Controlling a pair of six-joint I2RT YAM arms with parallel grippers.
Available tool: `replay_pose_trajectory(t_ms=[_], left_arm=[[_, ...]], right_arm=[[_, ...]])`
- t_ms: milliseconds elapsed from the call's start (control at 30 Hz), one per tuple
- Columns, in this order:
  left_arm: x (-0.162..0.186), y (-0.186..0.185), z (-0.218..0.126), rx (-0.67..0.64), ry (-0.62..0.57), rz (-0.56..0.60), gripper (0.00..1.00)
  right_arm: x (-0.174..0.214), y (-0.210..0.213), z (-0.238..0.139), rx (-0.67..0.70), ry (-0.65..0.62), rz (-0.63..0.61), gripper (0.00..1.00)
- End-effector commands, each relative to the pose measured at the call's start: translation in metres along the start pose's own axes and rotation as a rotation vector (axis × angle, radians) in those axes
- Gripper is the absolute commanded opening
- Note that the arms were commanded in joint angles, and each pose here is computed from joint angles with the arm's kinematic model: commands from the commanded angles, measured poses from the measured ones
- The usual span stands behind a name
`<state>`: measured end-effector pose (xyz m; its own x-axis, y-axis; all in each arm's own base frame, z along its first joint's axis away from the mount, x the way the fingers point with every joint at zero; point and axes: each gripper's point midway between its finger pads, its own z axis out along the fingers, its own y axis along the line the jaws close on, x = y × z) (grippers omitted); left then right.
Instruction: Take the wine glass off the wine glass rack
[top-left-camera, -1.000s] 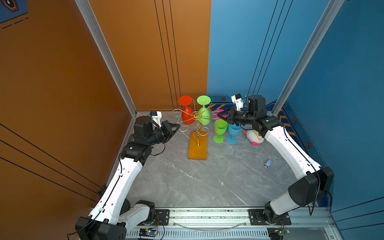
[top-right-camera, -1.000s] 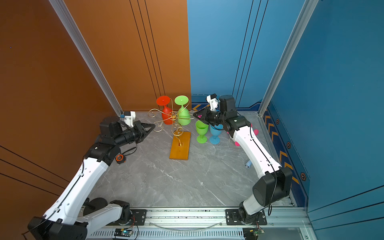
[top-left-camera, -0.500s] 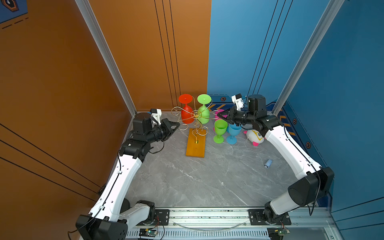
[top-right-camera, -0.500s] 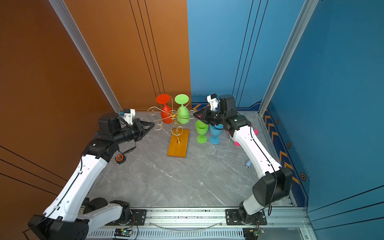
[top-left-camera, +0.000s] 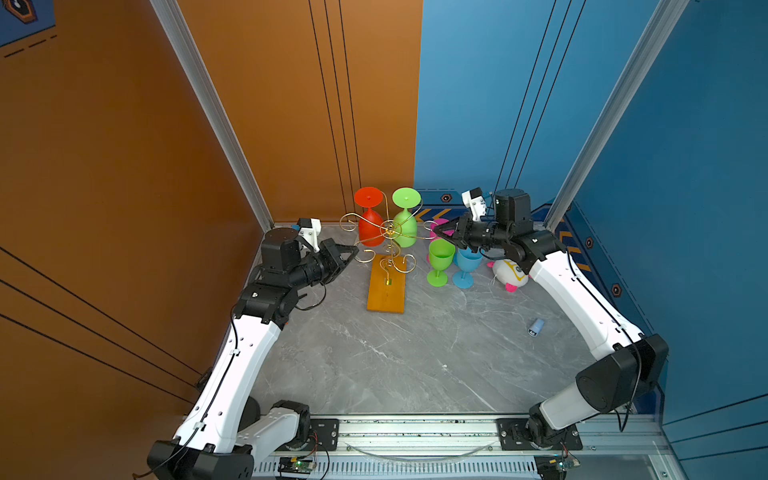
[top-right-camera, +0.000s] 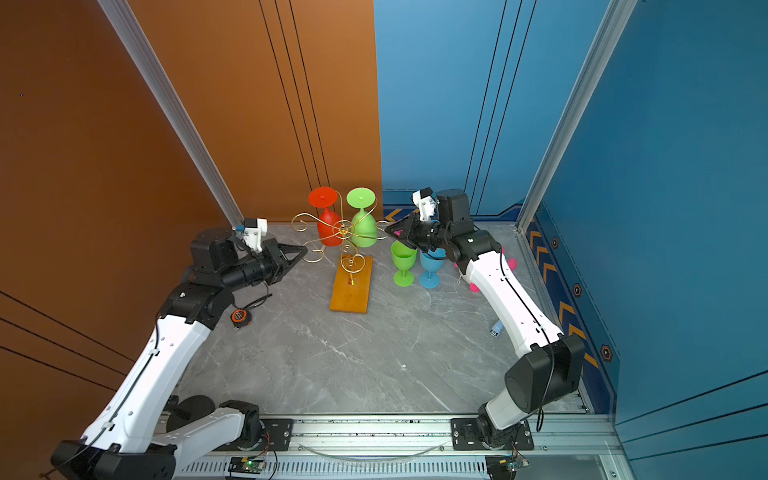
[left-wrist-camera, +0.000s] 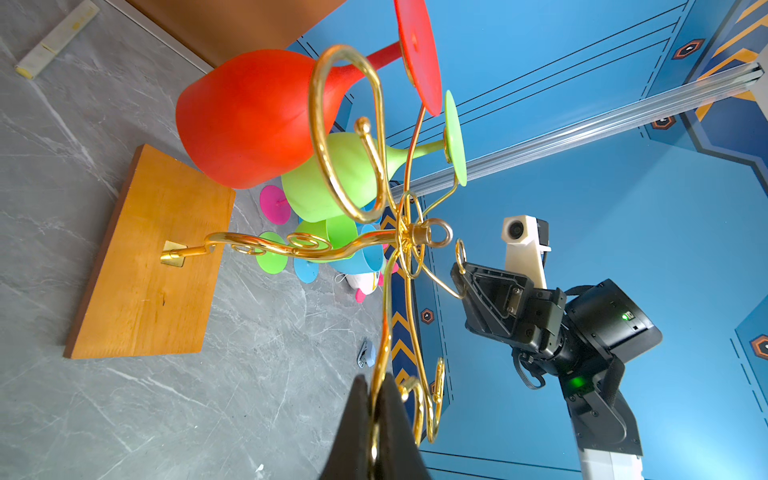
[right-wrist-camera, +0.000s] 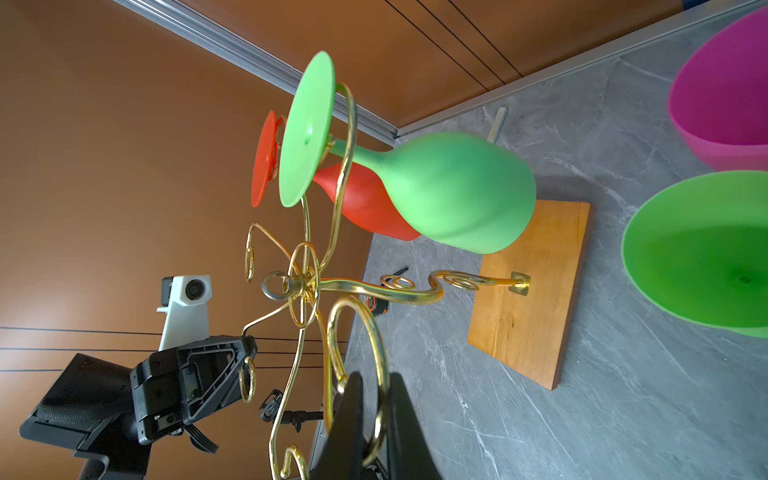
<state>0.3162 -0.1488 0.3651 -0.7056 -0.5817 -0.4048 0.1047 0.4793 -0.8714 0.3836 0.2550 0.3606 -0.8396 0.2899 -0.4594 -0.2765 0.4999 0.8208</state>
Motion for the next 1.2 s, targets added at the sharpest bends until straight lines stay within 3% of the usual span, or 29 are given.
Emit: replay_pose_trajectory(t_ms=[0, 633, 967, 1167], left_arm=[[-0.006, -0.038, -0.022, 0.125, -0.062, 0.097, 0.02], [0.013, 0.001, -0.021, 0.051, -0.053, 0.070, 0.02], [0.003, 0.009, -0.010, 0.016, -0.058, 0.100, 0.05], [-0.007, 0.006, 0.001, 0.028, -0.066, 0.110, 0.07]], right_arm=[[0.003, 0.050, -0.023, -0.117, -0.044, -0.157, 0.01], [0.020, 0.030, -0.018, -0.062, -0.035, -0.137, 0.01], [0.006, 0.019, -0.011, -0.049, -0.039, -0.147, 0.12], [-0.007, 0.012, 0.002, -0.057, -0.033, -0.149, 0.13]])
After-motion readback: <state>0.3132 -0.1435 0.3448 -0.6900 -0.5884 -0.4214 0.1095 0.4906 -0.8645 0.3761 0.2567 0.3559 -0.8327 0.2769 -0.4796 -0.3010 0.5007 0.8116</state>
